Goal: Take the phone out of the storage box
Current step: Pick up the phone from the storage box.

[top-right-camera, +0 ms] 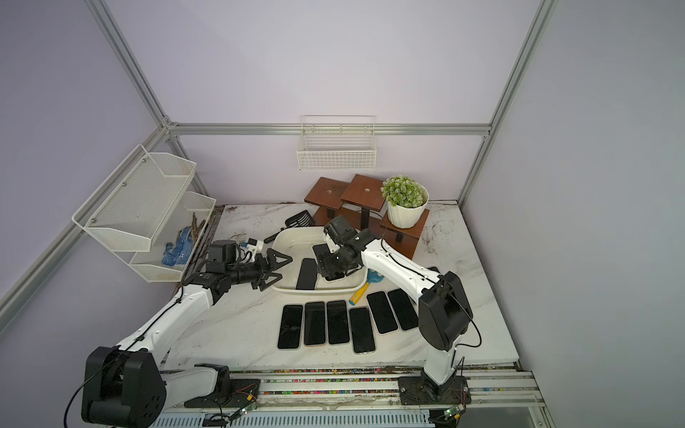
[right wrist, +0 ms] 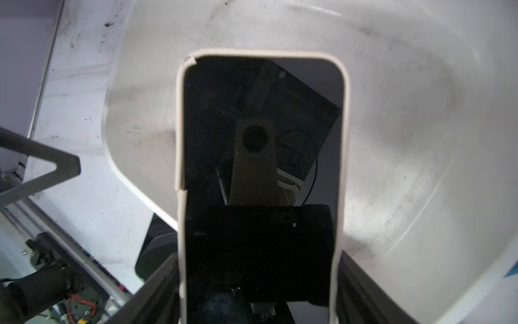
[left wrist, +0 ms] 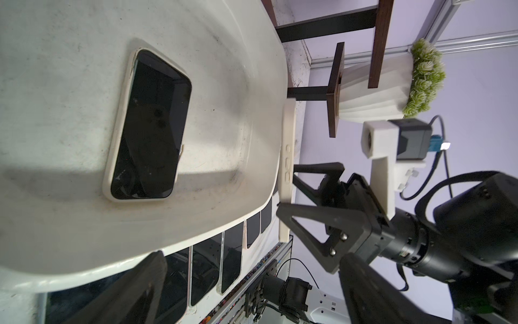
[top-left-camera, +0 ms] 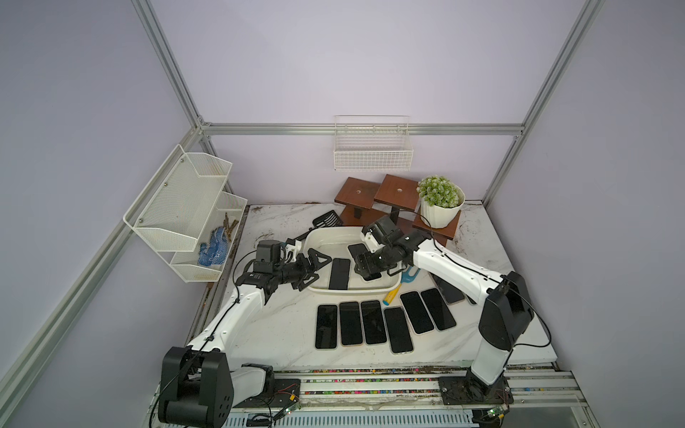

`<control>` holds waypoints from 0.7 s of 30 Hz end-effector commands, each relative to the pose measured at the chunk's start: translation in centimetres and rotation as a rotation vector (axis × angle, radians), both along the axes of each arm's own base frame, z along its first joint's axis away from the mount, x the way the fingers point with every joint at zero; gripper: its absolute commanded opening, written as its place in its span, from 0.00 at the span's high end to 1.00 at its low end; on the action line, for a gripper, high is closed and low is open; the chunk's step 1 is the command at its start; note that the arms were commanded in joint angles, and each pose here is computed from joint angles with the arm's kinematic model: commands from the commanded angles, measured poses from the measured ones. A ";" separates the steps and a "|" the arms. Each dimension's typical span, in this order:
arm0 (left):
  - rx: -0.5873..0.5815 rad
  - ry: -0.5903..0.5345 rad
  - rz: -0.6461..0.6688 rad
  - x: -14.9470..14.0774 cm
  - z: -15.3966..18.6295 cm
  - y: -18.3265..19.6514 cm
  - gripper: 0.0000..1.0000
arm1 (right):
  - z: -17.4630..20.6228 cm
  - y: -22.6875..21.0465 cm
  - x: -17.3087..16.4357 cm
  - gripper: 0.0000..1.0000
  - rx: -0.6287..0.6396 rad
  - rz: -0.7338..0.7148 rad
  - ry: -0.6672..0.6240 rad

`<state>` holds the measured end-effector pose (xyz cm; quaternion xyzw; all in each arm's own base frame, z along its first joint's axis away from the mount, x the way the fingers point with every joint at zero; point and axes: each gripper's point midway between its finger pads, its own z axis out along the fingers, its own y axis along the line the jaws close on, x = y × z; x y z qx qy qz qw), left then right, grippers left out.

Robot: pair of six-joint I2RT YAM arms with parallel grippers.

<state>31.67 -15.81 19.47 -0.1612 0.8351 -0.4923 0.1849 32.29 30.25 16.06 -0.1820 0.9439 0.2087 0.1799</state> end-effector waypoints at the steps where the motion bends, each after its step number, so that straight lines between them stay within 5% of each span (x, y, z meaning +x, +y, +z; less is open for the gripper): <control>1: -0.046 -0.091 -0.041 0.0 2.3 -1.0 0.01 | 2.6 1.9 -1.7 0.38 0.146 0.011 -0.013; 13: -0.009 -0.079 -0.165 -1.1 2.0 -4.4 0.10 | 5.0 6.0 -4.8 0.38 0.195 0.100 -0.018; 21: -0.004 -0.084 -0.168 -1.1 2.2 -4.6 0.43 | 5.8 7.6 -5.2 0.38 0.203 0.139 -0.023</control>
